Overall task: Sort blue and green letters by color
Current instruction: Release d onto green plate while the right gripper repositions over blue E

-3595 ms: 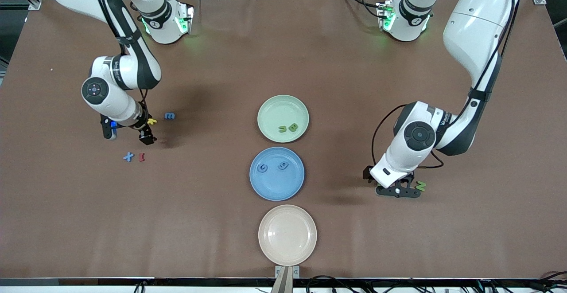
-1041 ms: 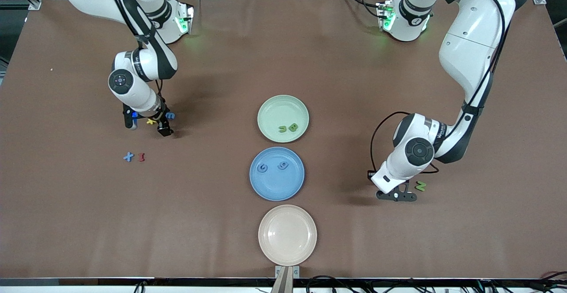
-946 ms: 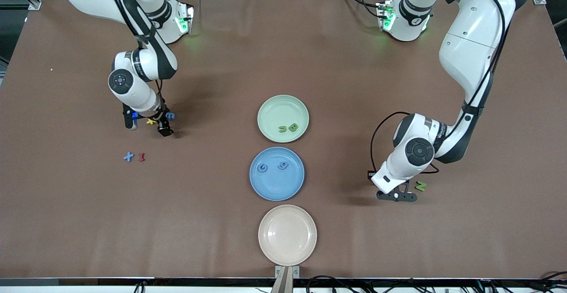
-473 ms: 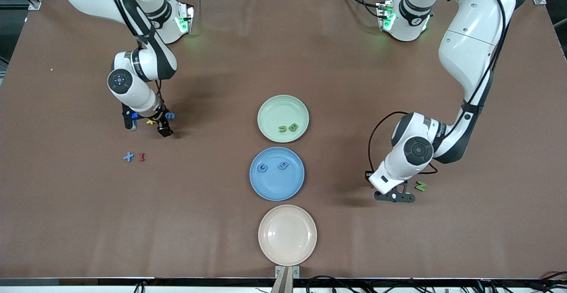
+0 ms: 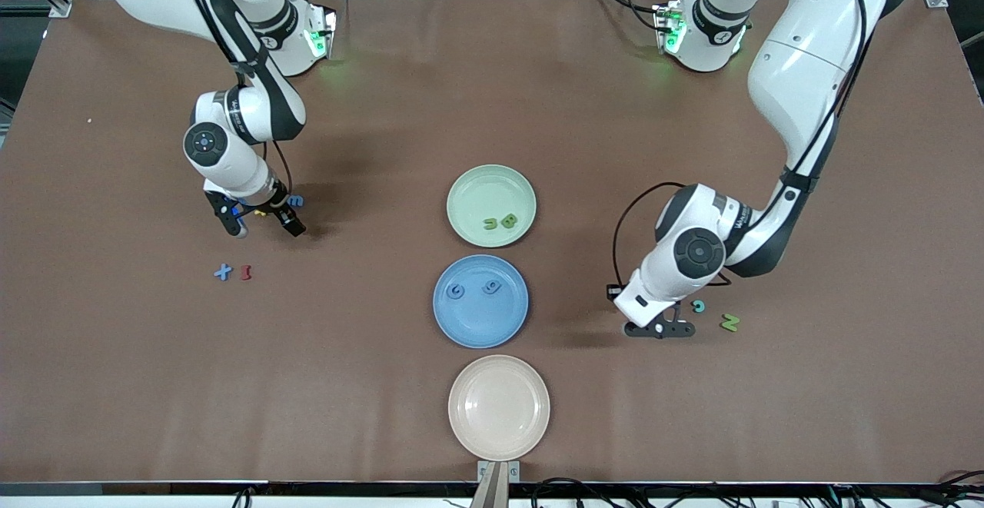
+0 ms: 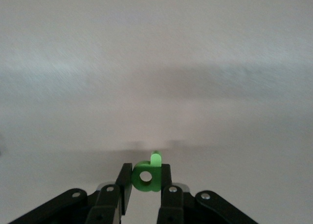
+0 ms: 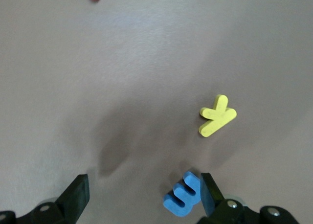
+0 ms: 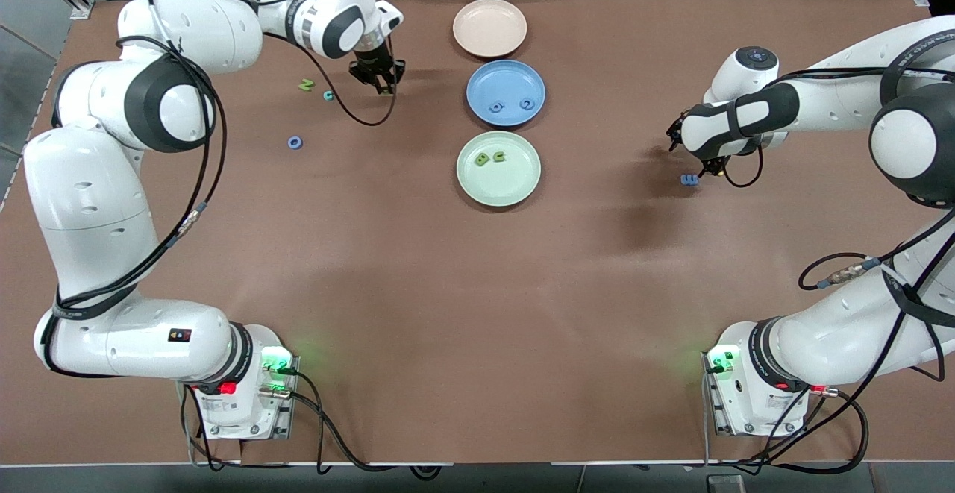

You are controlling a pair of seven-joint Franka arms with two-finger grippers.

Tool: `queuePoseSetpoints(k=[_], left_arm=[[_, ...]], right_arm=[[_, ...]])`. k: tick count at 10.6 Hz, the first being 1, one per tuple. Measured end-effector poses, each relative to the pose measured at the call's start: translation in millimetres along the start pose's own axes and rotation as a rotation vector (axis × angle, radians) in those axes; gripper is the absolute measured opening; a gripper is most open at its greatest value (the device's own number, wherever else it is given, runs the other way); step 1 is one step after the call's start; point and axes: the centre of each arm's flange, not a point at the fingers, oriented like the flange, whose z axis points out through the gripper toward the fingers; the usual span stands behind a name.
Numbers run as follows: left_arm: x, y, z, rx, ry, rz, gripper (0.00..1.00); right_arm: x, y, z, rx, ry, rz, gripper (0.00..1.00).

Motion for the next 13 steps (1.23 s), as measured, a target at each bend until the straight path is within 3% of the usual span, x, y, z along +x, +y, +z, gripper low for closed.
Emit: queuePoseSetpoints(k=[6, 9, 13], left_arm=[[-64.8, 117.2, -29.2, -0.082, -0.103, -0.195, 0.27], [-115.3, 184.4, -32.9, -0.086, -0.138, -0.254, 0.27], [-164.5, 238.7, -27.7, -0.073, -0.15, -0.289, 0.27]], right_arm=[[-14.1, -12.4, -9.9, -0.004, -0.019, -0.557, 1.0], [4.1, -1.8, -15.5, 0.0, -0.03, -0.855, 1.0], [7.0, 5.0, -11.9, -0.002, -0.054, -0.965, 1.0]])
